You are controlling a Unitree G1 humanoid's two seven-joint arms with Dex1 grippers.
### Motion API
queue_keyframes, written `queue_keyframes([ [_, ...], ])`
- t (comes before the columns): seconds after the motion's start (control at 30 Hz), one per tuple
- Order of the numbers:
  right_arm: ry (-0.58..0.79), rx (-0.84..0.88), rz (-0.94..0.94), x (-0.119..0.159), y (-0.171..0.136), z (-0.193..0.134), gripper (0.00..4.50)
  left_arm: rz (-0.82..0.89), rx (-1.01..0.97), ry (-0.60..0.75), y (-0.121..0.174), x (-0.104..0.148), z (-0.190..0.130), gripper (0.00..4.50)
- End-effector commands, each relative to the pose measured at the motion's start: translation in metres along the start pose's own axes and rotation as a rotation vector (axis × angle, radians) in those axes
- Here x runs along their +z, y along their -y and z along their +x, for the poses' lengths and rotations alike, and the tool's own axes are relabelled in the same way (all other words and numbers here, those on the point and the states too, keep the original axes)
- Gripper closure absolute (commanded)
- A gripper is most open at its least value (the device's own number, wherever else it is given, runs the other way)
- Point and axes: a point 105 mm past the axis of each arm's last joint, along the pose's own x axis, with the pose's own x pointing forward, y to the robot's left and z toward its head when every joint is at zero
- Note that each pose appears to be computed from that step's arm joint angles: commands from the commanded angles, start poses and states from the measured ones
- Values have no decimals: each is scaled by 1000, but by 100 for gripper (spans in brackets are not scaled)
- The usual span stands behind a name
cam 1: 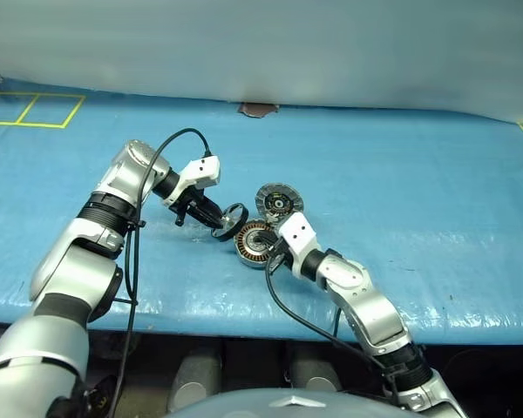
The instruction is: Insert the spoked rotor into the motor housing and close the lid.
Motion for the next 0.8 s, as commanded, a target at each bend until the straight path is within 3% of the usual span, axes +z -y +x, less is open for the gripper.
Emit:
queue_keyframes([
  [0.03,-35,5,27,-13,-6,2,447,30,19,19,-2,10,-7,358],
  [0.37,79,-17,-70,28,0,-19,447,50,-7,19,1,15,-4,358],
  [0.8,9,-5,-92,16,-6,-57,447,116,-21,31,-3,36,-2,358],
])
